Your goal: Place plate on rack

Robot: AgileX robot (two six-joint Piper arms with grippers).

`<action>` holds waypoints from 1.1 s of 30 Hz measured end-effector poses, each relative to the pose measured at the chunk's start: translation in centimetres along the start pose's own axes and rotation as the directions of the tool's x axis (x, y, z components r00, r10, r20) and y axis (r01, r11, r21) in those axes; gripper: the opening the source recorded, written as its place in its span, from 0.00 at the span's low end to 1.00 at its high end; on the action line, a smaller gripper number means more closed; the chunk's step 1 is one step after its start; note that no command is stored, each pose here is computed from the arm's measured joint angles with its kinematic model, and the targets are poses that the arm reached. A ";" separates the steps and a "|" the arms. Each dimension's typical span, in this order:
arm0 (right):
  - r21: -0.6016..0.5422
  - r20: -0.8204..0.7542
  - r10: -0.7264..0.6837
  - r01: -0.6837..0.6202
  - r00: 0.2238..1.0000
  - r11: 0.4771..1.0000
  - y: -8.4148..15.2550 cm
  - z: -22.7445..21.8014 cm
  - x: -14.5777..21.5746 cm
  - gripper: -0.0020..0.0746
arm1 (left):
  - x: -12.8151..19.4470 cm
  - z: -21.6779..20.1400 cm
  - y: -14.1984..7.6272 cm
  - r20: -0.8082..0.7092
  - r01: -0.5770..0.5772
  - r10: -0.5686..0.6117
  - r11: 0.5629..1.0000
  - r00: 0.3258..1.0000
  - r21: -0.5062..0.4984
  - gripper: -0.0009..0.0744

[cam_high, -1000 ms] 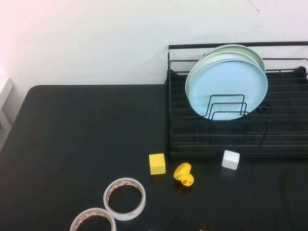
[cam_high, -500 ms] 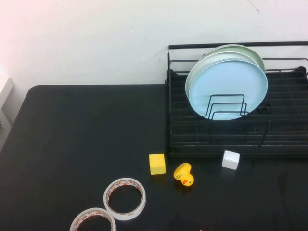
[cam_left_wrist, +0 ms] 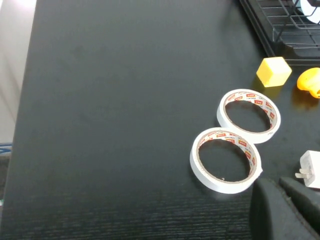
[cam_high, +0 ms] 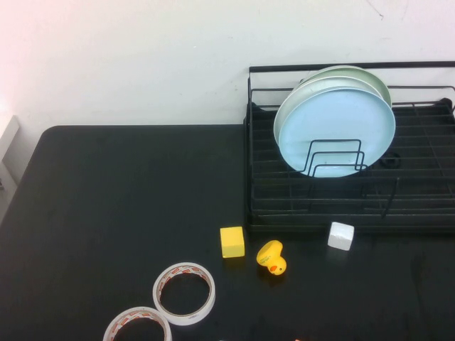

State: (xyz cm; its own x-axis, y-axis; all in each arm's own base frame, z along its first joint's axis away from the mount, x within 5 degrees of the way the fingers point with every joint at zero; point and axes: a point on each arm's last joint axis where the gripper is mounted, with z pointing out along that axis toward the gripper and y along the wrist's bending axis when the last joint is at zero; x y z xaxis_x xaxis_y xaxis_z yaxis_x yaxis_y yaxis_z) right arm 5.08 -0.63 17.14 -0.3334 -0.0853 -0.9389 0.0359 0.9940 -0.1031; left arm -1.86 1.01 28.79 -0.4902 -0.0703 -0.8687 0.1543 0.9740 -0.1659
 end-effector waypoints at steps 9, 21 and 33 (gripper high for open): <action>0.000 0.000 0.000 0.000 1.000 1.000 0.0 0.0 0.0 0.03 | -1.6 -0.1 -0.4 0.174 0.034 -0.042 0.998 0.984 0.046 0.01; 0.000 0.000 0.000 0.000 1.000 1.000 0.0 0.0 0.0 0.02 | 0.9 6.9 0.3 0.359 0.076 -0.062 0.997 0.931 -0.025 0.01; 0.000 0.000 0.000 0.000 1.000 1.000 0.0 0.0 0.0 0.02 | 6.1 11.4 2.0 0.283 0.197 -0.150 0.969 0.947 -0.147 0.01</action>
State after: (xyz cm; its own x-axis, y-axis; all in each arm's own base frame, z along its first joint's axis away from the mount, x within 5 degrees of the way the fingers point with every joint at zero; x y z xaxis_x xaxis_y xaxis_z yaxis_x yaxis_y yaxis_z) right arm 5.08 -0.63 17.14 -0.3334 -0.0853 -0.9389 0.0359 0.9940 -0.1031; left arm 5.26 0.03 17.83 -0.2449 -0.2736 -0.9301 -0.0735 0.9618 -0.2635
